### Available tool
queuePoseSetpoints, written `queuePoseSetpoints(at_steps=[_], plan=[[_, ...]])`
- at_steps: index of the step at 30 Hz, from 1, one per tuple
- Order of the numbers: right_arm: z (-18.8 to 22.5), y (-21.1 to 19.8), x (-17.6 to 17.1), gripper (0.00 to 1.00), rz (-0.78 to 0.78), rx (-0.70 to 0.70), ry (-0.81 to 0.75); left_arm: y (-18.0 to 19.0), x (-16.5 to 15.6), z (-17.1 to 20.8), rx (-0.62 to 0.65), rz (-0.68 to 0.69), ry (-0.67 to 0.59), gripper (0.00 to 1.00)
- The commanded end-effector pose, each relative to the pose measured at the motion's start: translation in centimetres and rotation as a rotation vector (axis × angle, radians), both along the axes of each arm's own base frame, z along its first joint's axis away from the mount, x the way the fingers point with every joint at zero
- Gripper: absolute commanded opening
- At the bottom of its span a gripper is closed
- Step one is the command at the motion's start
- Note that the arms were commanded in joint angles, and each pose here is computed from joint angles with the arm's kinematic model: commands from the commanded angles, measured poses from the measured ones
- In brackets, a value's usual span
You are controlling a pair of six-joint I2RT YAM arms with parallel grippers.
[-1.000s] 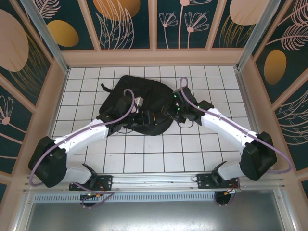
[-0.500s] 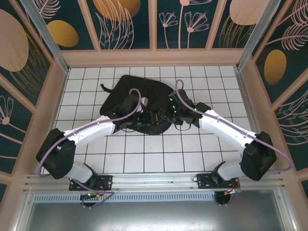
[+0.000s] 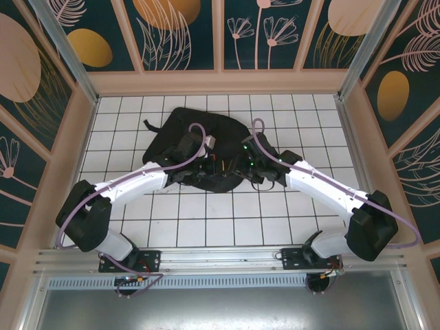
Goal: Pack the student bag
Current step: Zip the student bag at the center of the table.
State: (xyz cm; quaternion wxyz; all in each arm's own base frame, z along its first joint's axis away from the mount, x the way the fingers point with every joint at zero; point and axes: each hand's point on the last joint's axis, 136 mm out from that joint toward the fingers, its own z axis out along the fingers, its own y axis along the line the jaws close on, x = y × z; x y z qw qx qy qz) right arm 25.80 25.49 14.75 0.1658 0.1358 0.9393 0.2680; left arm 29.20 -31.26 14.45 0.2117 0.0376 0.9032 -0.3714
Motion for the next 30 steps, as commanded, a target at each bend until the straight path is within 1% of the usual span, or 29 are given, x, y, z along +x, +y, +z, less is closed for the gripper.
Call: queuePoseSetpoints(at_steps=[1,2,3,6,9,14,18,20,23,26,30], plan=[[-0.8,0.4,-1.0,0.49,-0.05,0.061,0.066,0.2,0.3,2.6,-0.032,0.018,-0.068,0.0],[-1.0,0.7,-1.0,0.49,-0.071,0.085,0.084,0.2,0.3,2.9,-0.042,0.021,-0.071,0.0],[-1.2,1.0,-1.0,0.49,-0.079,0.107,0.096,0.4,-0.2,2.1,-0.037,0.022,-0.052,0.0],[-1.5,2.2,-0.8,0.47,-0.091,0.175,0.128,0.5,-0.5,2.0,-0.048,0.025,-0.049,0.0],[-1.4,2.9,-0.3,0.44,-0.097,0.191,0.129,0.6,-0.9,2.2,-0.057,0.022,-0.049,0.0],[-1.0,2.8,0.3,0.44,-0.131,0.196,0.114,0.7,-1.3,2.3,-0.07,0.025,-0.045,0.0],[-2.2,3.1,0.0,0.44,-0.164,0.216,0.157,0.7,-1.6,2.5,-0.088,0.026,-0.042,0.0],[-2.7,3.3,0.1,0.42,-0.171,0.226,0.162,0.7,-1.7,2.5,-0.097,0.028,-0.04,0.0],[-3.5,3.5,0.1,0.36,-0.182,0.224,0.176,0.7,-1.9,2.4,-0.102,0.03,-0.038,0.0],[-4.0,3.9,-0.3,0.24,-0.183,0.212,0.187,0.9,-1.9,2.4,-0.099,0.038,-0.042,0.0],[-4.3,3.8,-0.9,0.1,-0.19,0.183,0.179,1.0,-1.9,2.4,-0.096,0.041,-0.045,0.0]])
